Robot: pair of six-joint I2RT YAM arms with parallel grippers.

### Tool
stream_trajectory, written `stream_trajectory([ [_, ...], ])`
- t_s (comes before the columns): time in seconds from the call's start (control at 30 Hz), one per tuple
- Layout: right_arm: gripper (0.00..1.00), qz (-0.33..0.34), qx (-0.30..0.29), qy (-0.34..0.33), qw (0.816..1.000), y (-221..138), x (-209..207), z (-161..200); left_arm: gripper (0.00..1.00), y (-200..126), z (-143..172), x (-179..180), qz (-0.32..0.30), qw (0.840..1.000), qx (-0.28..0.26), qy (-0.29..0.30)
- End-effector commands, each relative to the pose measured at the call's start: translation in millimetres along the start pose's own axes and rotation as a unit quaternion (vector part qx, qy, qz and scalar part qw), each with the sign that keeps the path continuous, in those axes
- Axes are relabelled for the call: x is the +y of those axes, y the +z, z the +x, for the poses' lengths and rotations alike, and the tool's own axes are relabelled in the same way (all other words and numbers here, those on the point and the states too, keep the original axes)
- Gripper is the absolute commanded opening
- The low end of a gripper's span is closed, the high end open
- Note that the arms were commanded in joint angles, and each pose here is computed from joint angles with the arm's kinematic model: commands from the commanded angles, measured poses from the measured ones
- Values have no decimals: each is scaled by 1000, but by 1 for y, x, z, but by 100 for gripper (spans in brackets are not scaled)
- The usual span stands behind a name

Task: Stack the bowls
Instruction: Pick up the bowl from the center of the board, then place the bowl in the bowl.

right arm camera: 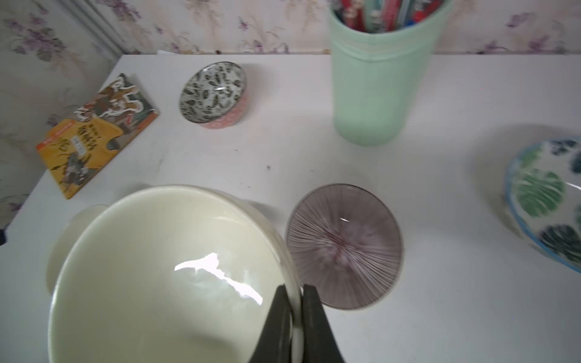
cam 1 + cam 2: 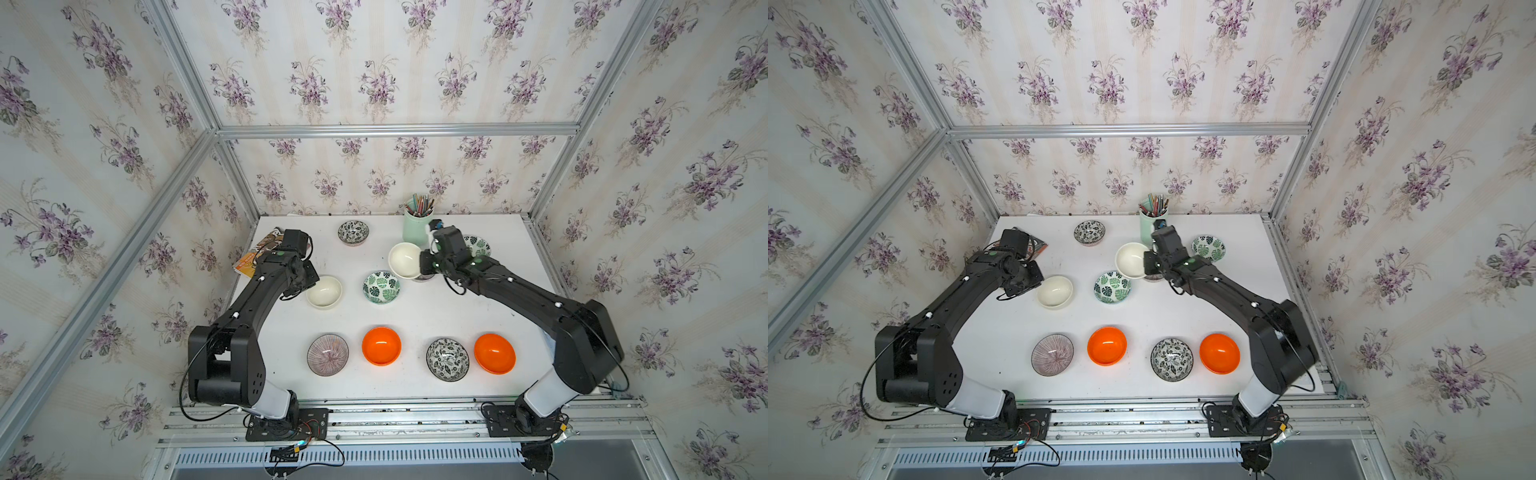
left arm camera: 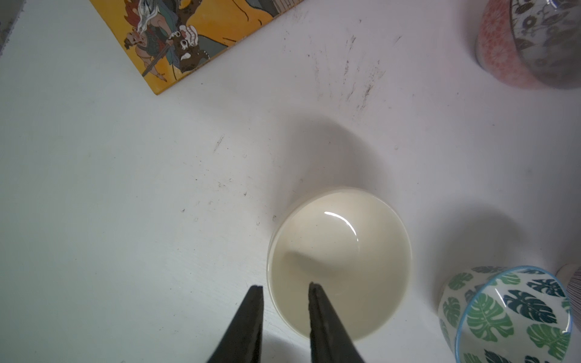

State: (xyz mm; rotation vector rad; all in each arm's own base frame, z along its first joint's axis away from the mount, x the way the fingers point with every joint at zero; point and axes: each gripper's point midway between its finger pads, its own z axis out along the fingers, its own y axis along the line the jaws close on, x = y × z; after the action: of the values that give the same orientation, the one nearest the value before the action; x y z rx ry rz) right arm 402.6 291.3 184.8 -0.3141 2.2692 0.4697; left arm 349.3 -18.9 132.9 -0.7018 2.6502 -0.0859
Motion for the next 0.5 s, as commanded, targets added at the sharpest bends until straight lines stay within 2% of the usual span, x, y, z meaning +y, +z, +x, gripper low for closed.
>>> stream_trajectory([
  [0.0, 2, -34, -2, -37, 999, 24, 45, -16, 31, -12, -6, -5, 21, 1000, -12, -10],
  [0.1, 1, -62, 4, -60, 996, 54, 88, -19, 31, -17, -10, 2, 21, 999, -16, -22],
  [0.2, 2, -86, 7, -79, 993, 68, 124, -15, 31, -15, -9, 9, 17, 999, -12, -37],
  [0.37, 2, -104, 11, -92, 990, 86, 154, -9, 31, -15, -10, 25, 14, 996, -19, -80],
  [0.47, 2, -114, 16, -95, 989, 92, 166, -3, 32, -24, -13, 30, 20, 994, -42, -96],
])
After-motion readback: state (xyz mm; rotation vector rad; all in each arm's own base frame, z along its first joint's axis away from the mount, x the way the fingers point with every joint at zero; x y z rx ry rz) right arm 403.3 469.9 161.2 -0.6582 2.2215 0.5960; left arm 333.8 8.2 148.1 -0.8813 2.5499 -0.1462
